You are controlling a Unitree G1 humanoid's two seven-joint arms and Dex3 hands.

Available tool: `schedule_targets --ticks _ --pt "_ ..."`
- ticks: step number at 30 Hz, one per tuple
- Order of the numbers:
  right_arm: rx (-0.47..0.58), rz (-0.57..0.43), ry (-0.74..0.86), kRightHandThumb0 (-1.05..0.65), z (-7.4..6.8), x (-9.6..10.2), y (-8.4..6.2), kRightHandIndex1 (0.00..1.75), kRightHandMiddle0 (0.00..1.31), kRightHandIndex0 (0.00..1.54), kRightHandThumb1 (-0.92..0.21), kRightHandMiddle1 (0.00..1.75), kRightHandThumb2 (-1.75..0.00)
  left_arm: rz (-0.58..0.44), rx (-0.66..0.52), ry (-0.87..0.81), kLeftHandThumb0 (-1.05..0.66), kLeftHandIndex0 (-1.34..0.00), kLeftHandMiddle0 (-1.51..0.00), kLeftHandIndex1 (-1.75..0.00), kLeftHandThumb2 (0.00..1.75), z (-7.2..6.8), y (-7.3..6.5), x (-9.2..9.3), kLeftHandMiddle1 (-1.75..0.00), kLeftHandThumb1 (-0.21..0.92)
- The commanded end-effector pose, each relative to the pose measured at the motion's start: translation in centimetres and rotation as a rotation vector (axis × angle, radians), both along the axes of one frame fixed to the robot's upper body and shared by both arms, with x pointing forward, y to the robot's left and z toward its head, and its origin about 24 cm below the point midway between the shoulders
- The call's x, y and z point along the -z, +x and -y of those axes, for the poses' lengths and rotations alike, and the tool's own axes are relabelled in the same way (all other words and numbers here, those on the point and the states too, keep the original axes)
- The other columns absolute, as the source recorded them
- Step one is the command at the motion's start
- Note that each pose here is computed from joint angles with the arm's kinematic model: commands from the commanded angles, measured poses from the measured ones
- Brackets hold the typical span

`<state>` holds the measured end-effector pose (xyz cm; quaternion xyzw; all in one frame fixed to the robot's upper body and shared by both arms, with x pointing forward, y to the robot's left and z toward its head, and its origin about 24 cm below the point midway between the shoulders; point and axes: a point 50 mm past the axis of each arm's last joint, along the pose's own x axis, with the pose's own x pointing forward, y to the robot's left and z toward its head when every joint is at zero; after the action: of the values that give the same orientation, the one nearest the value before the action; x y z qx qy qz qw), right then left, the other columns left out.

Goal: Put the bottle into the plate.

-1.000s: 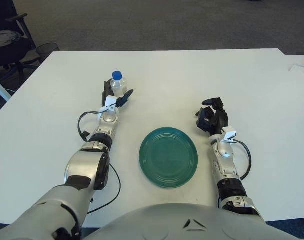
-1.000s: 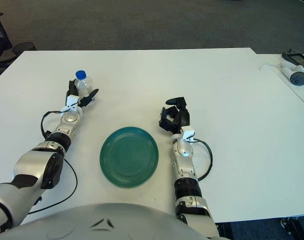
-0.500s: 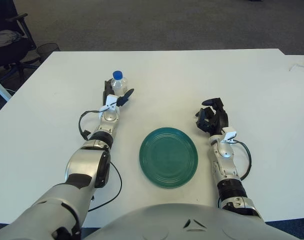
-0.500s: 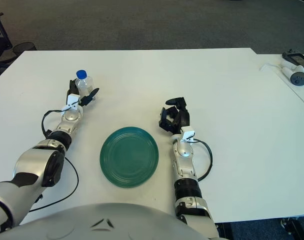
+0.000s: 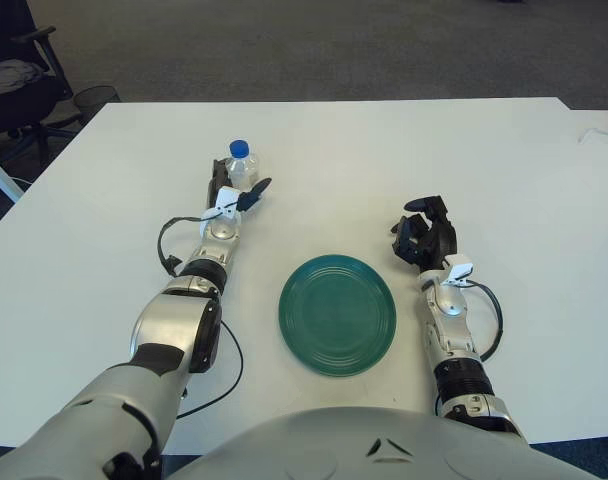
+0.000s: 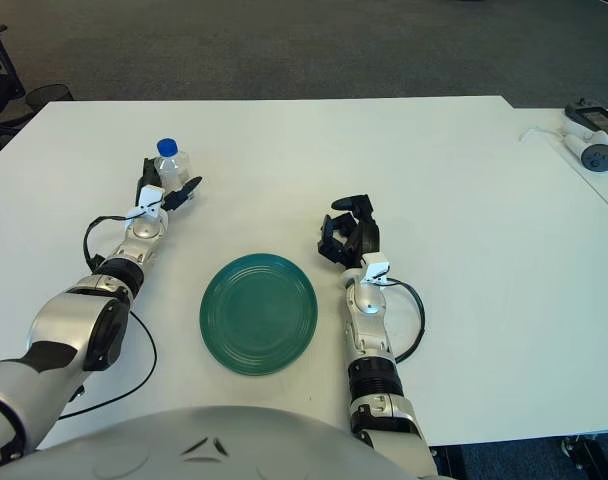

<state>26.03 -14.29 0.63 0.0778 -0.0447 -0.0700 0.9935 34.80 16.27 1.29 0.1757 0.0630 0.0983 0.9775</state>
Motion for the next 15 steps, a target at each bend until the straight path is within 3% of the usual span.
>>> schedule_targets --ticks 1,3,6,15 --pt "0.001 -0.124 0.033 0.0 -0.3 2.3 -1.2 1.7 0.23 0.49 -0.52 1.75 -1.08 0.017 0.027 0.02 -0.59 -0.52 -0.72 -1.7 0.68 1.7 -0.2 0.2 -1.69 0.53" --pt "0.003 -0.121 0.038 0.0 -0.3 2.3 -1.2 1.7 0.23 0.48 -0.52 1.75 -1.08 0.047 -0.012 0.003 -0.34 -0.73 -0.95 -1.73 1.0 2.2 -0.2 -0.1 -1.72 0.41" --pt "0.003 -0.123 0.045 0.0 -0.2 2.3 -1.2 1.71 0.23 0.48 -0.52 1.75 -1.08 0.078 -0.053 -0.047 -0.19 -0.88 -1.1 -1.74 1.19 2.7 -0.2 -0.4 -1.74 0.34" --pt "0.005 -0.123 0.043 0.0 -0.2 2.2 -1.2 1.7 0.23 0.48 -0.52 1.75 -1.08 0.104 -0.067 -0.092 -0.05 -1.05 -1.26 -1.75 1.36 2.8 -0.3 -0.5 -1.75 0.28"
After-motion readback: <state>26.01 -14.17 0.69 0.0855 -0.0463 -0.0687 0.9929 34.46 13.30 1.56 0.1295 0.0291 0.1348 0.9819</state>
